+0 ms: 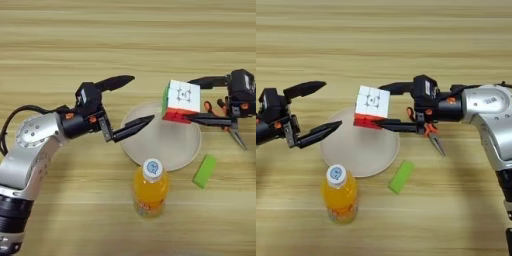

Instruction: Move the objects on the table

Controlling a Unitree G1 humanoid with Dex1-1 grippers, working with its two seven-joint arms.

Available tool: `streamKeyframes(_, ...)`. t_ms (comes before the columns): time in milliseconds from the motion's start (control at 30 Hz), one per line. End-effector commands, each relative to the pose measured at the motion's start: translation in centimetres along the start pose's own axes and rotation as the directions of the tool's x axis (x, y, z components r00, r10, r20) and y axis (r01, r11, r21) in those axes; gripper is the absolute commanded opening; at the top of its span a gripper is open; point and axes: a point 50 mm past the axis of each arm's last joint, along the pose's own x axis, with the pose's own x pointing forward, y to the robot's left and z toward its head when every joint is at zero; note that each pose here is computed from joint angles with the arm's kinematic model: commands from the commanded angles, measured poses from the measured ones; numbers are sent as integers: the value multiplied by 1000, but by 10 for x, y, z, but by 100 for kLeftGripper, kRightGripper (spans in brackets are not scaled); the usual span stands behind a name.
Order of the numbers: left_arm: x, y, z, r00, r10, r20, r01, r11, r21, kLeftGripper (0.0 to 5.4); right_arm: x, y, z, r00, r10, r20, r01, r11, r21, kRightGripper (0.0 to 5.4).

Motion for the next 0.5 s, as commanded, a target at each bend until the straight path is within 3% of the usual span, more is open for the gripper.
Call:
streamKeyframes(33,7,-2,3,999,-44,-3,44,999,11,540,4,-1,11,999,43,13,-42,999,-33,336)
streamKeyframes(500,14,-11,1,995,-101,-5,101,995,2,540,17,6,15,993,115,35,-114,993,-33,336)
